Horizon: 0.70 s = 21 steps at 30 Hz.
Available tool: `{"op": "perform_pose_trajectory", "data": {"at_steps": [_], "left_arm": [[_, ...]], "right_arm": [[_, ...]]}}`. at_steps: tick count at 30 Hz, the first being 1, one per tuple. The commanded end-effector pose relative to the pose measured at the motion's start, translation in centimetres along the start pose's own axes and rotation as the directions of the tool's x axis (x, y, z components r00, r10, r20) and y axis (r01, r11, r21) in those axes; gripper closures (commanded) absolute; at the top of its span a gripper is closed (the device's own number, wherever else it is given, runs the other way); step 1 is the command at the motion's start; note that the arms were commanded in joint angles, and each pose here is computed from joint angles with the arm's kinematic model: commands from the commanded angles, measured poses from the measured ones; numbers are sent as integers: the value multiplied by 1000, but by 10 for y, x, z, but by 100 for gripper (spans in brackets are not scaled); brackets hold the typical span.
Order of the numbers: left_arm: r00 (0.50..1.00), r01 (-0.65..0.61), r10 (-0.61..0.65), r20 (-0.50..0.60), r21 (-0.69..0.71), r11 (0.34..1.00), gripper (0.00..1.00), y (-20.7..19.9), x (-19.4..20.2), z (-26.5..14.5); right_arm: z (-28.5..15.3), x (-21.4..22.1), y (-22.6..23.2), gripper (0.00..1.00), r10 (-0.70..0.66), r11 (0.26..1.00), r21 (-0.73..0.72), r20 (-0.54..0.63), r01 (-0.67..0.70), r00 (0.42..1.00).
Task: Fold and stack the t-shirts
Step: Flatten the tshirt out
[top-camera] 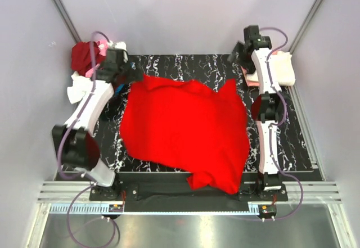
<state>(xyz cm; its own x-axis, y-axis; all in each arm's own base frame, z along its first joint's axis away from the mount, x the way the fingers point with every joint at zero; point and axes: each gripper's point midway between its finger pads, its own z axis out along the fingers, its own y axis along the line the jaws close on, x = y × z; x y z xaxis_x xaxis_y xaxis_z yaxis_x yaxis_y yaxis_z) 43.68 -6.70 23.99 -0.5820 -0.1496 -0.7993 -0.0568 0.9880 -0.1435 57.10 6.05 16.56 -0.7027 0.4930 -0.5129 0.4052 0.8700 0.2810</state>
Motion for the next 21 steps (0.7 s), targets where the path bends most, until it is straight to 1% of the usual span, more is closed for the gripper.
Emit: {"op": "perform_pose_trajectory", "data": {"at_steps": [1,2,3,5,6,7,8,9,10,11,12,13,14,15,16,17,19,20,21], "left_arm": [[997,59,-68,32,236,970,1,-43,-10,-45],[997,61,-72,38,236,970,1,-42,-10,-50],[996,58,-73,55,234,970,1,-41,-14,-58],[997,62,-72,40,213,975,1,-36,-10,-67],[997,65,-72,28,207,976,1,-34,-3,-69],[996,66,-78,49,205,977,1,-32,-4,-82],[997,73,-79,24,189,979,1,-27,10,-80],[996,76,-81,22,183,980,1,-25,16,-83],[994,90,-99,38,184,979,1,-22,19,-95],[995,100,-101,-2,171,980,1,-18,39,-91],[995,105,-104,-13,173,979,1,-17,49,-92],[994,106,-104,-19,186,977,1,-20,58,-94],[993,116,-109,-49,179,977,1,-16,81,-94],[992,122,-112,-64,179,976,1,-16,93,-93],[990,136,-124,-74,184,974,1,-18,103,-93],[987,141,-124,-105,177,974,1,-15,125,-91],[981,165,-142,-130,185,969,1,-17,144,-88],[977,170,-142,-160,175,970,2,-13,163,-85],[974,176,-147,-171,170,970,2,-12,172,-84]], "right_arm": [[-92,21,-13,0,-27,999,30,-24,28,999],[-135,6,-4,0,-16,999,-51,77,20,997],[-141,-4,1,0,-5,996,-88,138,18,990],[-155,-1,-5,0,-17,996,-79,150,30,989],[-158,5,-11,0,-30,998,-59,123,38,992],[-162,7,-9,0,-46,996,-70,115,54,992],[-166,11,-10,0,-56,995,-74,104,63,993],[-167,15,-11,0,-70,994,-77,92,78,993],[-160,26,-19,0,-80,995,-55,57,83,995],[-169,29,-22,0,-83,994,-62,72,87,994],[-168,28,-20,0,-78,993,-79,92,86,993],[-152,48,-32,0,-84,995,-52,42,87,996],[-158,45,-30,0,-79,993,-80,84,86,993],[-153,52,-33,0,-81,993,-79,72,87,994],[-141,65,-41,0,-88,994,-63,35,90,995],[-134,70,-42,2,-95,993,-65,19,96,995],[-114,79,-45,9,-97,994,-62,-35,95,995],[-108,83,-42,15,-96,993,-80,-58,91,994],[-104,84,-38,18,-98,991,-101,-71,91,993]]}}
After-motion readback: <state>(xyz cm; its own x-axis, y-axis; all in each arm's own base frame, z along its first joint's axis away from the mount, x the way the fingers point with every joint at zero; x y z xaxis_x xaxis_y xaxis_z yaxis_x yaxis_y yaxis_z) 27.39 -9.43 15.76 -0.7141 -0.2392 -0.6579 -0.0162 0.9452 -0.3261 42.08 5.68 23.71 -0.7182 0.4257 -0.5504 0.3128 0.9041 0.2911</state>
